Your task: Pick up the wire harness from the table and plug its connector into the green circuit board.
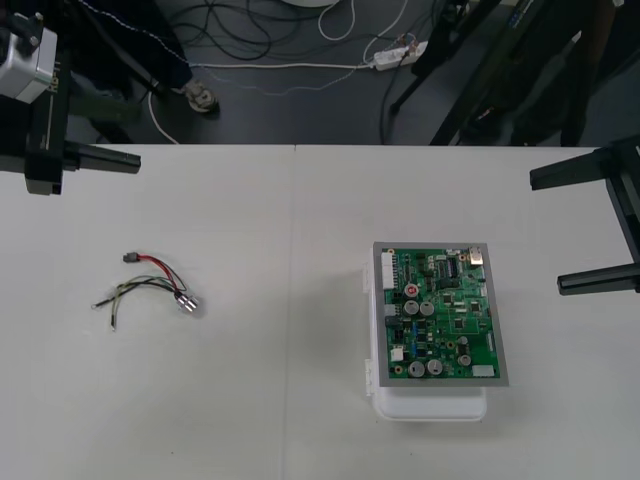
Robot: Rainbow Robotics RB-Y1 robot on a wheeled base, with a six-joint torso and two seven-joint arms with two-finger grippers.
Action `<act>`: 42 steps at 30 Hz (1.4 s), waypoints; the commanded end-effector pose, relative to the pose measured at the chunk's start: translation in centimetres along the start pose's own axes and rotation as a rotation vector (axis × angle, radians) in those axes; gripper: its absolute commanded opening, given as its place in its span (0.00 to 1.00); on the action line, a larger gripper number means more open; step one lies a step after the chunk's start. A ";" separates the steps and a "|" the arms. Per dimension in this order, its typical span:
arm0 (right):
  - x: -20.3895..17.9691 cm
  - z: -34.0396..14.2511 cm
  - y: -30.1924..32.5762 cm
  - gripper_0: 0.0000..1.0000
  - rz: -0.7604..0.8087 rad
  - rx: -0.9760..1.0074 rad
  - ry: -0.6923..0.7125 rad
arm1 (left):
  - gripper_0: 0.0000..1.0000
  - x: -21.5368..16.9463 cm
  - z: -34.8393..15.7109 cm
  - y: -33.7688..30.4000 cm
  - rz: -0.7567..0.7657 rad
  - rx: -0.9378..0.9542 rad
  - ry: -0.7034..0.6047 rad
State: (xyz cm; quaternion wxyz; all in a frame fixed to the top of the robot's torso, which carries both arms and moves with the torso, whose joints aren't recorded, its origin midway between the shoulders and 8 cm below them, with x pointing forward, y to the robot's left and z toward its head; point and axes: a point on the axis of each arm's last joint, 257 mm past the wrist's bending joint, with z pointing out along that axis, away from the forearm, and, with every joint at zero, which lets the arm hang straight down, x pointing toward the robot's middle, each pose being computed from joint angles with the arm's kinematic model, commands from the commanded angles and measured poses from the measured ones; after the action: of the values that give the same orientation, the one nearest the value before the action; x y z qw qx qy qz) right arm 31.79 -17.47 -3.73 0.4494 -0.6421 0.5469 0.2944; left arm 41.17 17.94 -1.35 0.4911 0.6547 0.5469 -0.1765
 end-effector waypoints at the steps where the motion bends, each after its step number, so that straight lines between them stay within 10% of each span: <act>1: 0.6 0.4 0.0 1.00 0.007 0.003 -0.024 | 0.46 0.2 0.8 0.2 0.020 -0.030 -0.031; 42: -1.9 -4.3 -0.1 1.00 0.050 0.078 -0.182 | 0.49 6.3 -0.1 -4.3 0.578 0.195 0.473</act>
State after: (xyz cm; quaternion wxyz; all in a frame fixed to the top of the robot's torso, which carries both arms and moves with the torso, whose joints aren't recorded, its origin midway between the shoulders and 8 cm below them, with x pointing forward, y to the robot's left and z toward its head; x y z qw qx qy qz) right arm 31.61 -19.74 -1.22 0.4946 -0.5817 0.5459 0.3450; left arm 39.76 20.38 -7.81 0.3559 0.8117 0.4615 0.0373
